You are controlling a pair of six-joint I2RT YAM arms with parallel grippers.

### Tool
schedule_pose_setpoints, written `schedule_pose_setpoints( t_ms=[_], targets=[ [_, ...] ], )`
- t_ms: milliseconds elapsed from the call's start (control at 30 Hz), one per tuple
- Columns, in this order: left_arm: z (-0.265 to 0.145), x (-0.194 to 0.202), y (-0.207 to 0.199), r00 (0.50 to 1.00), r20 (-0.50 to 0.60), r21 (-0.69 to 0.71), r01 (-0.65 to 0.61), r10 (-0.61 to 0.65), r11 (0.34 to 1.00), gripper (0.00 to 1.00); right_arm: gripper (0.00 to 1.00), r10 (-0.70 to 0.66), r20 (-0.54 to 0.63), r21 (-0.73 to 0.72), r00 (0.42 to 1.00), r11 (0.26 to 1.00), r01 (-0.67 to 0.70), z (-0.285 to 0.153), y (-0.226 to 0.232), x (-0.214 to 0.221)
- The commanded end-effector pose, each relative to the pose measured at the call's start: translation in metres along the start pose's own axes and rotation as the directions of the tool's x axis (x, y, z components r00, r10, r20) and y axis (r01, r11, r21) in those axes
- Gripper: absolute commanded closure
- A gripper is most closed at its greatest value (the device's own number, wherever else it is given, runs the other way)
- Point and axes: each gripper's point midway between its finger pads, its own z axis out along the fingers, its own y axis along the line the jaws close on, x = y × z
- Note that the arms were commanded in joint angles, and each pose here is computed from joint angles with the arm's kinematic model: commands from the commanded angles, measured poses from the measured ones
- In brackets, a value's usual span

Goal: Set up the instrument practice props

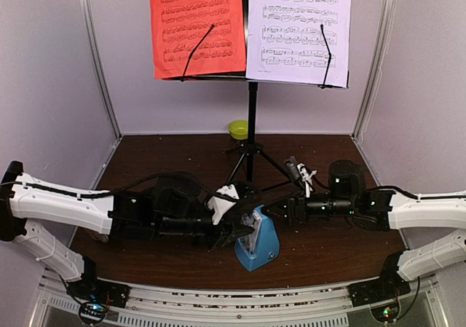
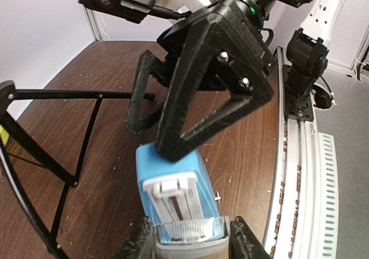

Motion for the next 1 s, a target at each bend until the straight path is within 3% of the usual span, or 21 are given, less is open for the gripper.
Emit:
schedule_pose_setpoints(
  t_ms=[0, 300, 500, 567, 833, 967],
  targets=[
    [-0.036, -0.025, 0.003, 0.995, 0.082, -0.016, 0.055, -0.054, 0.998, 0.88, 0.20, 0.108, -0.302, 0.267, 0.947, 0.963, -0.025, -0.016, -0.063, 0.093],
    [-0.101, -0.022, 0.060, 0.949, 0.102, -0.128, 0.309, -0.297, 0.942, 0.89, 0.16, 0.044, -0.198, 0.163, 0.979, 0.987, -0.011, -0.014, -0.019, 0.025],
    [-0.159, 0.003, 0.124, 0.874, 0.095, -0.356, 0.477, -0.477, 0.803, 0.90, 0.16, 0.026, -0.145, 0.123, 0.989, 0.992, -0.008, -0.014, 0.000, -0.007],
    [-0.173, 0.027, 0.142, 0.831, 0.044, -0.446, 0.514, -0.555, 0.733, 0.92, 0.15, 0.021, -0.129, 0.113, 0.991, 0.994, -0.006, -0.014, 0.005, -0.015],
    [-0.187, 0.089, 0.194, 0.658, -0.119, -0.695, 0.480, -0.743, 0.536, 0.91, 0.14, 0.005, -0.085, 0.095, 0.996, 0.995, 0.003, -0.019, 0.019, -0.040],
    [-0.169, 0.106, 0.216, 0.594, -0.180, -0.719, 0.464, -0.784, 0.517, 0.87, 0.14, 0.005, -0.077, 0.098, 0.997, 0.995, 0.002, -0.022, 0.021, -0.043]
  ],
)
